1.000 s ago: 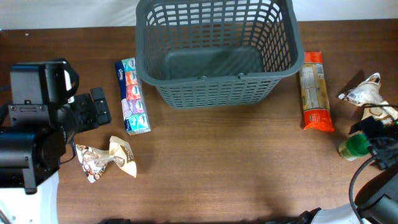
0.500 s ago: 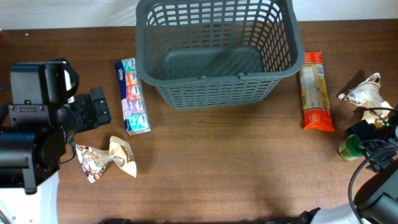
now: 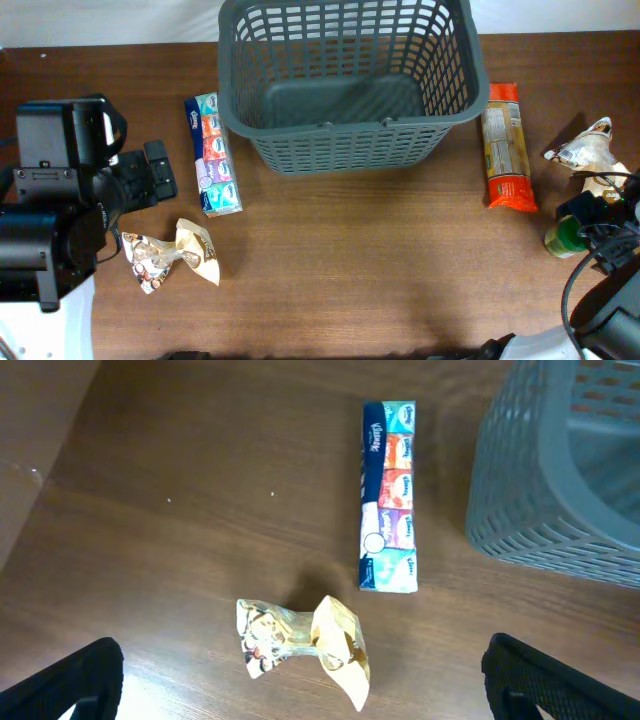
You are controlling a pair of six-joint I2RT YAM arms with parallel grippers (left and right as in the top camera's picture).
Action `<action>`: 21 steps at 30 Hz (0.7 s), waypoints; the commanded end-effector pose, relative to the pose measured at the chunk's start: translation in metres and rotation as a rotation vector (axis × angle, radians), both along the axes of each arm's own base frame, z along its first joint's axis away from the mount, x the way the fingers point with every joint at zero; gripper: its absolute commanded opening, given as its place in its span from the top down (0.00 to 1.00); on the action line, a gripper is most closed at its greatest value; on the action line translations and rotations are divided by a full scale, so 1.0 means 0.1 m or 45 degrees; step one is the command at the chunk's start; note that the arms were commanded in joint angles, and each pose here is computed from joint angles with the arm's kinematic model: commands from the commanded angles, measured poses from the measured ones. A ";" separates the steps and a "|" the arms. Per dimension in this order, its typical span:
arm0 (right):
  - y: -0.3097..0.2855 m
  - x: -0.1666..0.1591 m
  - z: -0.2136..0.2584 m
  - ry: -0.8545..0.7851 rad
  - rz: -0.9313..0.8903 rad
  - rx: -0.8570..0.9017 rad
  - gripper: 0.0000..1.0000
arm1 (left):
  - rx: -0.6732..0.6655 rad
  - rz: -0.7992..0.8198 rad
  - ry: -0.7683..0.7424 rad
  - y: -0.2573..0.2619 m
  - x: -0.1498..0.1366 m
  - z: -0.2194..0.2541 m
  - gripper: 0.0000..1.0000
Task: Pack container
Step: 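Move the right gripper down onto the green-lidded jar and grasp it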
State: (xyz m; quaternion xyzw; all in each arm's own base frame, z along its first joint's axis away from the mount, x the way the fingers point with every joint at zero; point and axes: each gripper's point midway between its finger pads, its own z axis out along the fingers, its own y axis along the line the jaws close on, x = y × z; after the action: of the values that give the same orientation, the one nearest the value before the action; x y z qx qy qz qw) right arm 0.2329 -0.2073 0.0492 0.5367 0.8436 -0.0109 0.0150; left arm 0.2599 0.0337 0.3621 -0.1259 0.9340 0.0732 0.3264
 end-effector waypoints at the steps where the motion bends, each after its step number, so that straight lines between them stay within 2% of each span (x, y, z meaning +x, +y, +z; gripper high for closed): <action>1: 0.04 0.02 -0.15 0.031 0.004 0.048 0.01 | 0.028 0.023 -0.003 0.06 0.00 0.01 0.01; 8: 0.06 0.02 -0.28 0.065 0.009 0.079 0.01 | 0.030 0.025 -0.005 0.06 0.00 0.02 0.01; 21: 0.22 0.26 -0.29 0.038 0.124 0.038 0.01 | 0.032 0.026 0.000 0.07 -0.01 0.01 0.01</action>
State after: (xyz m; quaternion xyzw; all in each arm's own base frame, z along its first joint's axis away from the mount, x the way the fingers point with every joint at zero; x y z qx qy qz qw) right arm 0.2564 -0.1871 0.0229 0.4970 0.8677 -0.0045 -0.0033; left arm 0.2603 0.0352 0.3628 -0.1272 0.9329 0.0772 0.3279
